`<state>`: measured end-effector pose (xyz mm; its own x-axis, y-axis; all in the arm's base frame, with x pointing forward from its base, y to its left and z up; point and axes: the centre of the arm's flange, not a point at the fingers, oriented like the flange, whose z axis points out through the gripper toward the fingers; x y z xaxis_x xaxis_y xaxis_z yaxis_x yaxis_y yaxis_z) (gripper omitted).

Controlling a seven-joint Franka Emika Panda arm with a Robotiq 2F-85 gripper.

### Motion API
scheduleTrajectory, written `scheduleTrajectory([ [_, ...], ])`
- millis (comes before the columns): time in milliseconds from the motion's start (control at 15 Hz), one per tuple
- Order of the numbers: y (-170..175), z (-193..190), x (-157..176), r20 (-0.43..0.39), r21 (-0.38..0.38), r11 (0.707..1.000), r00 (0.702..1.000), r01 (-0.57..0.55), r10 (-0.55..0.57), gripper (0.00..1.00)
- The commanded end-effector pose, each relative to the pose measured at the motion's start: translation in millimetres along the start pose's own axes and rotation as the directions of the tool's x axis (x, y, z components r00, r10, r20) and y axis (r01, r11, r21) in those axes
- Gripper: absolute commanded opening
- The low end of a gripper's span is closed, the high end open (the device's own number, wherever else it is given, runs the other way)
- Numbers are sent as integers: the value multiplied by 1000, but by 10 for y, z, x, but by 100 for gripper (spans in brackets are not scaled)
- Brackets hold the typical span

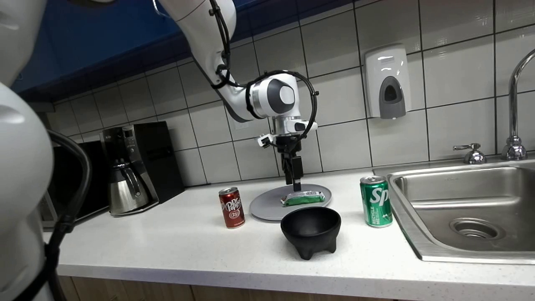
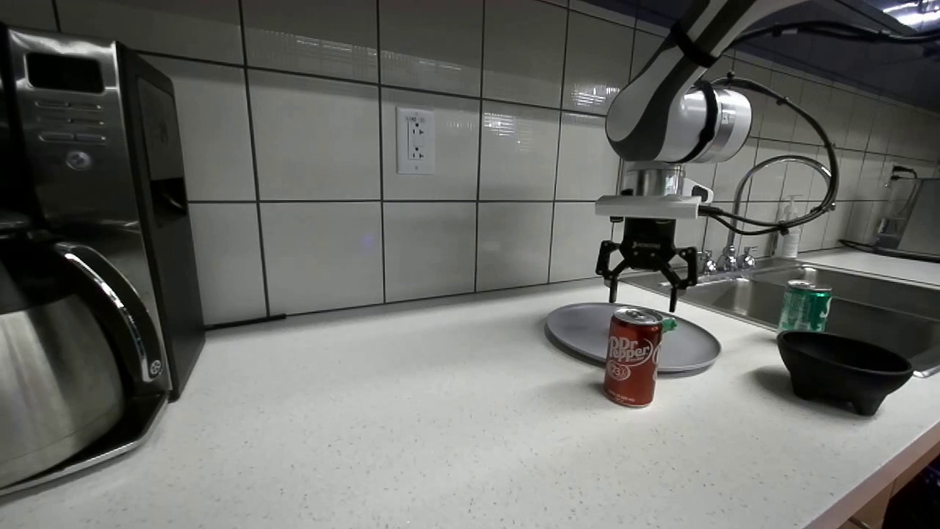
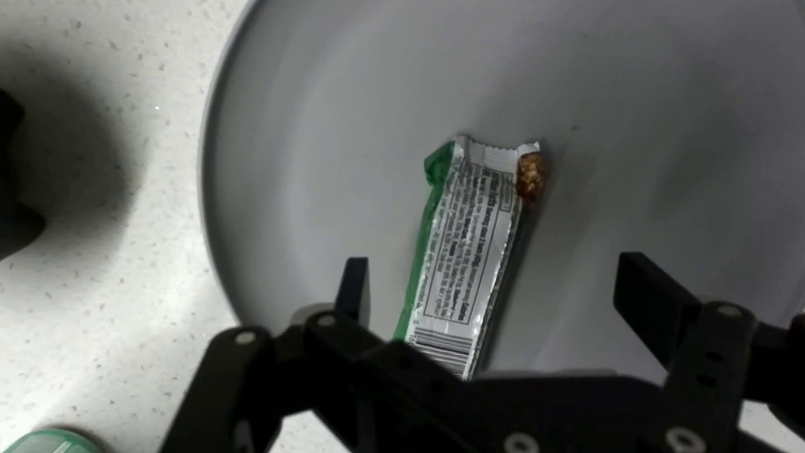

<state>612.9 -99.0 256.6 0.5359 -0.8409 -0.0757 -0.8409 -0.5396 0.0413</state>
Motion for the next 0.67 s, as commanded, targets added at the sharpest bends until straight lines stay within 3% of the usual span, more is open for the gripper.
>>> scheduleTrajectory([
  [0, -81, 36, 23, -23, -33, 999, 999, -30, 29, 100],
  [600, -9, 197, 50, -10, -60, 997, 998, -57, 57, 100],
])
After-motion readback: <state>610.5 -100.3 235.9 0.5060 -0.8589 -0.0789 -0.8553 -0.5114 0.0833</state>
